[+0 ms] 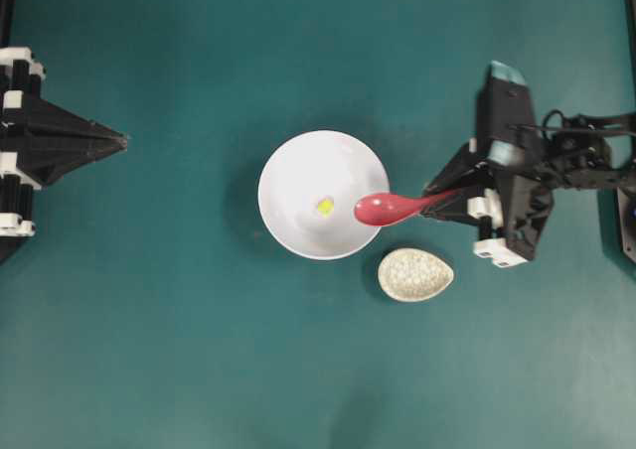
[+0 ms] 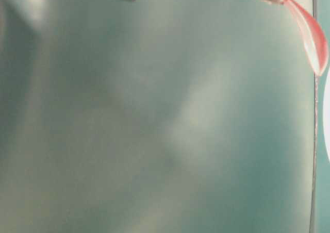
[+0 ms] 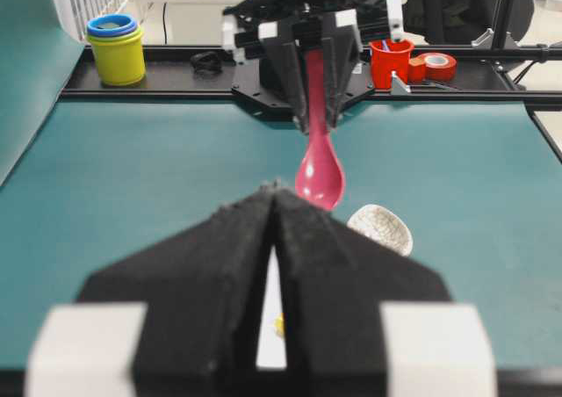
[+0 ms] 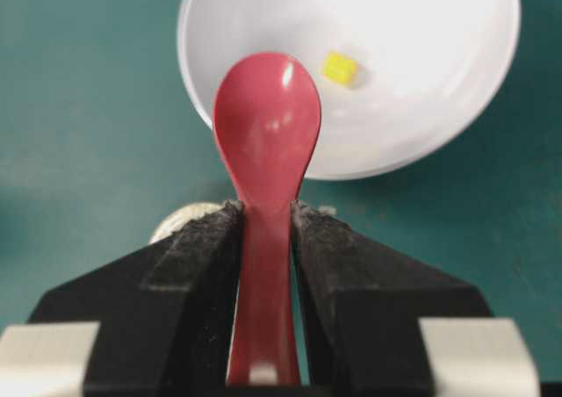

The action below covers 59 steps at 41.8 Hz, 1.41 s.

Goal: Scoop the yellow hexagonal prism block from the bowl with a spoon using the right arm.
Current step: 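Lift the red spoon and swing it over the white bowl, then lower the spoon bowl into the white bowl beside the yellow block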

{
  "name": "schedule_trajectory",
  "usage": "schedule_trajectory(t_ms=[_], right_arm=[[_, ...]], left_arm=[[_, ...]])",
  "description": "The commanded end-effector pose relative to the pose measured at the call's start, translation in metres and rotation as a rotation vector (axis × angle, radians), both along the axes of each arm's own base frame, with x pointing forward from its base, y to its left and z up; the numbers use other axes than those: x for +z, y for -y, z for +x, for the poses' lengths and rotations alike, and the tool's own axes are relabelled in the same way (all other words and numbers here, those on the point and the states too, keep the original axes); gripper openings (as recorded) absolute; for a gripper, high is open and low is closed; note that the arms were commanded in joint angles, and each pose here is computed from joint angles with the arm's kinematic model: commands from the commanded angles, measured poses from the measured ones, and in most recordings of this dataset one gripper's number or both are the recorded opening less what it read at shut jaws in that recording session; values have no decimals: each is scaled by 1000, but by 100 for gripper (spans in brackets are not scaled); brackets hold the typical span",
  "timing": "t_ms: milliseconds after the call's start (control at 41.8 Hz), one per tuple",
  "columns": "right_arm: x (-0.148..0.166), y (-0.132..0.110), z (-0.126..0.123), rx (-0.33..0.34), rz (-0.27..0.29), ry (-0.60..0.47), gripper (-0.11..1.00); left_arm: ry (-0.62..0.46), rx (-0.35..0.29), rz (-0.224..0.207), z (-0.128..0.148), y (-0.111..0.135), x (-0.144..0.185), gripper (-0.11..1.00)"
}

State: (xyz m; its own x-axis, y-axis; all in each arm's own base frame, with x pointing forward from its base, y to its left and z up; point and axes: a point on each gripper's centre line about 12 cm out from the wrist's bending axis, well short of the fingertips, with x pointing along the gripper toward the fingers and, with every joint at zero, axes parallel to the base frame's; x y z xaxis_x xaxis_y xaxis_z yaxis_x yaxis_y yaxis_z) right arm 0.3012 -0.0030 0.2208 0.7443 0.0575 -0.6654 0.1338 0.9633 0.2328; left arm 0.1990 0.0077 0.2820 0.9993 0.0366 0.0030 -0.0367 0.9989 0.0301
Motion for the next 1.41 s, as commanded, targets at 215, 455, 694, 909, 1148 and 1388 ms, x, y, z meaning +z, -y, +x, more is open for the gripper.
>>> schedule_trajectory(t_ms=[215, 455, 694, 909, 1148, 1388], right_arm=[[12, 14, 28, -14, 66, -172, 25], [8, 15, 48, 2, 89, -267, 25], [0, 18, 57, -17, 100, -311, 25], [-14, 21, 61, -33, 106, -346, 25], [-25, 23, 69, -35, 105, -372, 25], [-31, 26, 78, -34, 89, -373, 25]], left_arm=[[15, 1, 5, 2, 0, 6, 0], [14, 1, 4, 2, 0, 5, 0], [17, 1, 4, 2, 0, 6, 0], [18, 1, 4, 2, 0, 6, 0], [17, 1, 5, 2, 0, 6, 0], [17, -1, 4, 2, 0, 5, 0]])
